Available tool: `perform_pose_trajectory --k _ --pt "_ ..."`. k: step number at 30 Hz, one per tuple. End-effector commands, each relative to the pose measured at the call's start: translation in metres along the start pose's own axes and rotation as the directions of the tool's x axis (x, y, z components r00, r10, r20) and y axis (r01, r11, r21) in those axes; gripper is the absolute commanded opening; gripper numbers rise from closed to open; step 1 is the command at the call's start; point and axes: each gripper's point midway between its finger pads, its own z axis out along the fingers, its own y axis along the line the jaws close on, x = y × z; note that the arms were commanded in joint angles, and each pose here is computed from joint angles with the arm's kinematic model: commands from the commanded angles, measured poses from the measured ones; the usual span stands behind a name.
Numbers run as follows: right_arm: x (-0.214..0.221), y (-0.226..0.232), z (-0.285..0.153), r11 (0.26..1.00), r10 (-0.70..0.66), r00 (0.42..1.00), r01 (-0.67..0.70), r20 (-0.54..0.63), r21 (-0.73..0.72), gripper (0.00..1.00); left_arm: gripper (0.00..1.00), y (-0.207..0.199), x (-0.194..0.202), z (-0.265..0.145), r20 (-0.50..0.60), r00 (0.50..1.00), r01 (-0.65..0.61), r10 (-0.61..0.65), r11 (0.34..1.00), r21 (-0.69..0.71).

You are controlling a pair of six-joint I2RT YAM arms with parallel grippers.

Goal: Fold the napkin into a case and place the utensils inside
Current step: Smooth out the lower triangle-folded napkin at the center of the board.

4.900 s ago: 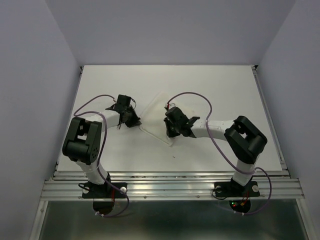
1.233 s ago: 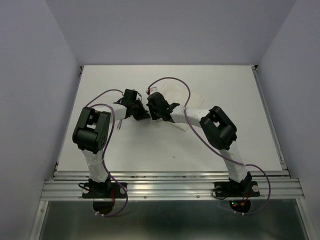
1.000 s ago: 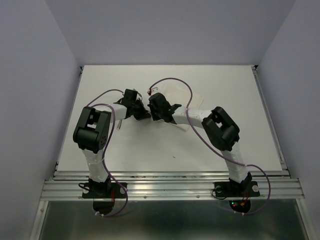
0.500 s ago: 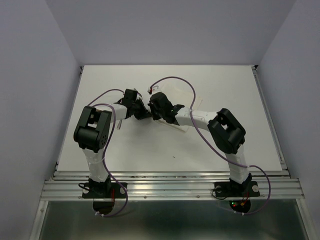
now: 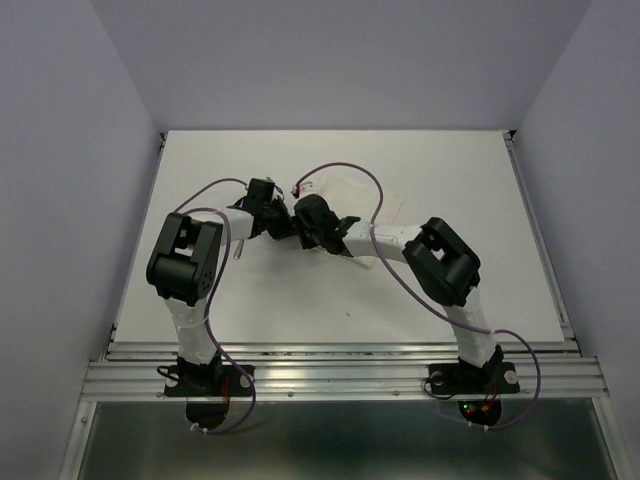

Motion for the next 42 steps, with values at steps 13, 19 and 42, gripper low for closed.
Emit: perform_pose_trajectory --k 13,19,42 --pt "0.037 0.016 0.015 0.997 0.033 0.997 -0.039 -0.076 -0.071 0.01 0.0 0.03 0.001 -0.079 0.094 0.995 0.0 0.013 0.99 -0.141" --pt "-0.004 0.024 -0.011 0.993 0.039 0.999 -0.036 0.022 -0.111 0.39 0.0 0.014 -0.01 -0.072 0.095 0.995 -0.004 0.014 0.995 -0.097" --pt "0.019 -0.048 -0.062 0.989 0.149 0.989 -0.149 0.001 0.021 0.42 0.0 -0.015 -0.015 -0.033 0.012 0.995 -0.094 0.094 0.996 0.002"
